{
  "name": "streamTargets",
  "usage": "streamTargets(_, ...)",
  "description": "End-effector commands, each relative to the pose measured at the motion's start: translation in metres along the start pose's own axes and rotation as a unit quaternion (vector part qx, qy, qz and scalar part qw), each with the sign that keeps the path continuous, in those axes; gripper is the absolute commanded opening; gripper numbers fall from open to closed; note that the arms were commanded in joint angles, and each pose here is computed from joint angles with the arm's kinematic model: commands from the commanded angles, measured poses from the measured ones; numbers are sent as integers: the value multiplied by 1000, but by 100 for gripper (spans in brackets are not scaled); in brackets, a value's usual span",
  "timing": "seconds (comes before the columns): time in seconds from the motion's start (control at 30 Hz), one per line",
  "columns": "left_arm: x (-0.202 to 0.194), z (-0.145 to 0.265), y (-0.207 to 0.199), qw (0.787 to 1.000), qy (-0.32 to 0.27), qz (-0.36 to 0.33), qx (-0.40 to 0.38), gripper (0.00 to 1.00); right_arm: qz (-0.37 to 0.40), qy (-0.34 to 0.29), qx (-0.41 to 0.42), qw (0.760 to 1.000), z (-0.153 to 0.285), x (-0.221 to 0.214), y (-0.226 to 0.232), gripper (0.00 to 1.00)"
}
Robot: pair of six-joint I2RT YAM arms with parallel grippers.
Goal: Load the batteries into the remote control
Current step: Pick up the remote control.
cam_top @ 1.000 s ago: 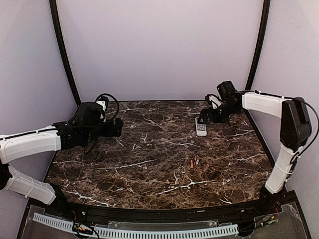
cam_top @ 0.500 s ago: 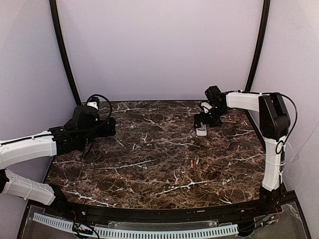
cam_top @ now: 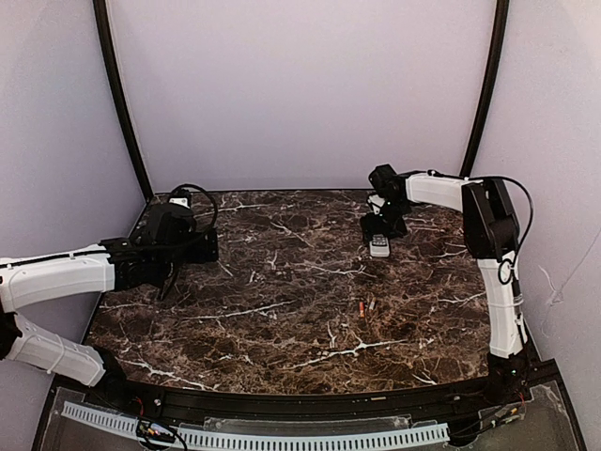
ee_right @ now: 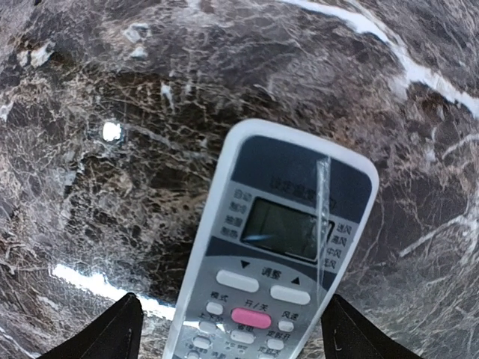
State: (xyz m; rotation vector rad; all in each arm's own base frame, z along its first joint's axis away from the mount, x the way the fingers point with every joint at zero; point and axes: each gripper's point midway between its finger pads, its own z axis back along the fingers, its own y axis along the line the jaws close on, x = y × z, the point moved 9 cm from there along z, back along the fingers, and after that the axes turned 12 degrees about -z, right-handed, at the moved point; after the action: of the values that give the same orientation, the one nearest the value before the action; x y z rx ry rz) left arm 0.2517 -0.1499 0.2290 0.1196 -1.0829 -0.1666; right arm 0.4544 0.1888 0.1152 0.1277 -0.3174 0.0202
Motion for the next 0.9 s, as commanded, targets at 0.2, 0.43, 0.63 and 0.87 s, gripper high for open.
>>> streamTargets(0.2,8,5,1,1000,-8,-18,1,100,21,25,-41,999,-7,-4,9,55)
streamTargets(0.43,14,7,-1,999,-21,-38,-19,100,44,41,-44,997,-11,-12,10,57)
streamTargets(0.63,18,11,-2,998,-30,-33,-35,100,54,49,-35,997,-11,-14,12,57)
streamTargets(0.87,34,19,4,997,-49,-58,-21,100,70,20,-36,997,15,2,16,50)
